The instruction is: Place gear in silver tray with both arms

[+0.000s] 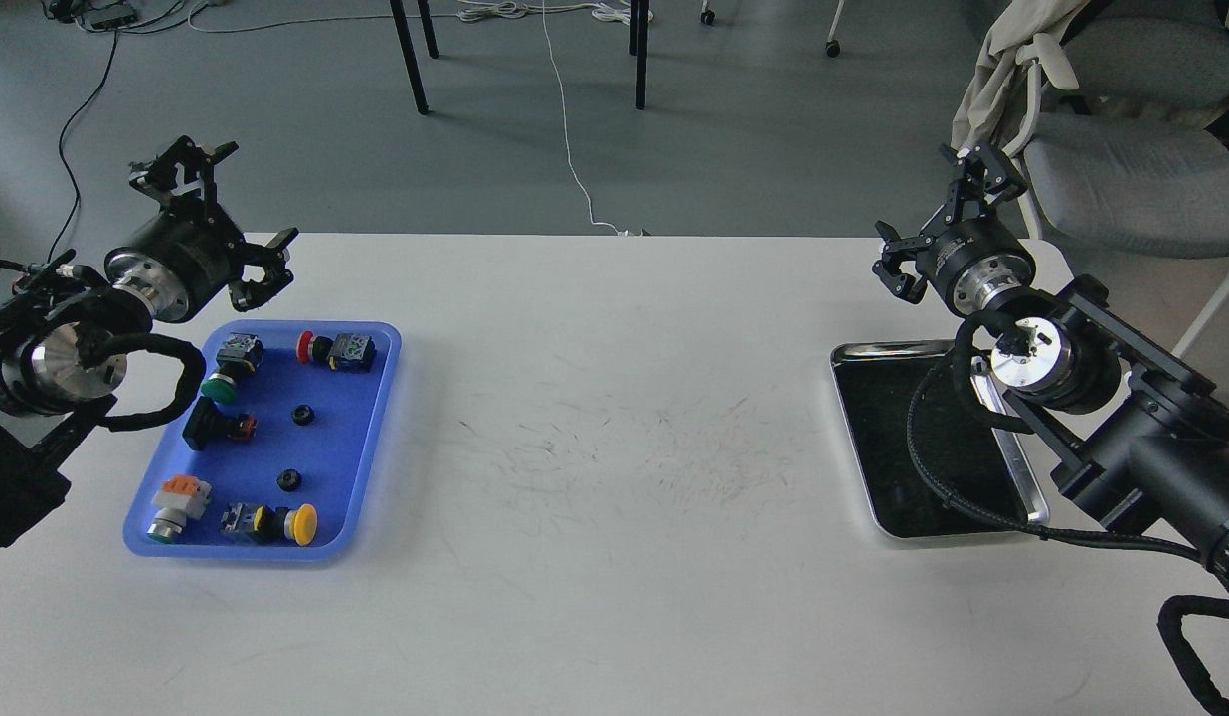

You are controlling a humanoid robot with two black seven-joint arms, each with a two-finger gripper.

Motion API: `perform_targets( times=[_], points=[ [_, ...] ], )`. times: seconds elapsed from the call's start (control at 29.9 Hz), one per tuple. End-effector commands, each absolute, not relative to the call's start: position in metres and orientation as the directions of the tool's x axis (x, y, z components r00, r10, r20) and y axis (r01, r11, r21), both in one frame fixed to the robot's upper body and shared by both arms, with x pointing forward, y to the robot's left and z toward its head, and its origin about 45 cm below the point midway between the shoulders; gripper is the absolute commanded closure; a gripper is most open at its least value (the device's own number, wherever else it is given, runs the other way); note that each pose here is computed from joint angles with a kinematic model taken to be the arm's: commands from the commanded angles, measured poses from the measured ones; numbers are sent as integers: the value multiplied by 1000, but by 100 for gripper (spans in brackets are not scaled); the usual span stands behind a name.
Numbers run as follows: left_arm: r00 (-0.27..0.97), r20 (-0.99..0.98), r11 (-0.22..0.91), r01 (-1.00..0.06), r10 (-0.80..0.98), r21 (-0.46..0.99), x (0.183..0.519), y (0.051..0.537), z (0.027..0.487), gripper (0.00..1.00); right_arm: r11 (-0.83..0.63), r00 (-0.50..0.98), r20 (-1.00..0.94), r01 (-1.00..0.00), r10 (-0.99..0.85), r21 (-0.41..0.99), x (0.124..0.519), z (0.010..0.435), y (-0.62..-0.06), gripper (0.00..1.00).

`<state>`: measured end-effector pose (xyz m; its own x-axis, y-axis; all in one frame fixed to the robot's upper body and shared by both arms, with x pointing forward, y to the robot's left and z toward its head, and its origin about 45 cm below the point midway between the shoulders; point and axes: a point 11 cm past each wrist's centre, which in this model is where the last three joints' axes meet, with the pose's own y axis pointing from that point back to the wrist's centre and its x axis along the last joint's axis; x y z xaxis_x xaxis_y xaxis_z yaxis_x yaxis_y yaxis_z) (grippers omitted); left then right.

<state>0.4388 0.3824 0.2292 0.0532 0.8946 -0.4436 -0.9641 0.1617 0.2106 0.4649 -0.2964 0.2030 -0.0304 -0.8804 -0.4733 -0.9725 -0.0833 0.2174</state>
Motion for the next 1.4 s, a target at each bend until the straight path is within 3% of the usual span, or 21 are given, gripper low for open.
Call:
perform_targets(
  times=[0.0,0.27,0.47,0.6,0.97,1.37],
  points=[
    [58,-429,160,-965,902,207,438,383,229,1,-81,-31,-471,-973,-881,216,465,203,-297,1],
    [67,-417,167,-964,907,208,438,384,230,1,-79,-34,-471,-973,-881,217,465,203,-297,1],
    [206,-445,302,-940,872,158,436,372,238,1,-83,-31,-471,-972,-882,219,464,202,-296,1],
    [227,-427,323,-932,875,166,434,376,236,1,-83,-30,-469,-972,-883,219,464,201,-296,1],
    [209,-430,299,-942,878,154,437,380,236,1,-81,-34,-471,-972,-882,222,463,199,-297,1],
    [108,-425,210,-957,899,201,443,379,225,1,-79,-36,-473,-972,-880,221,463,200,-298,1]
  ],
)
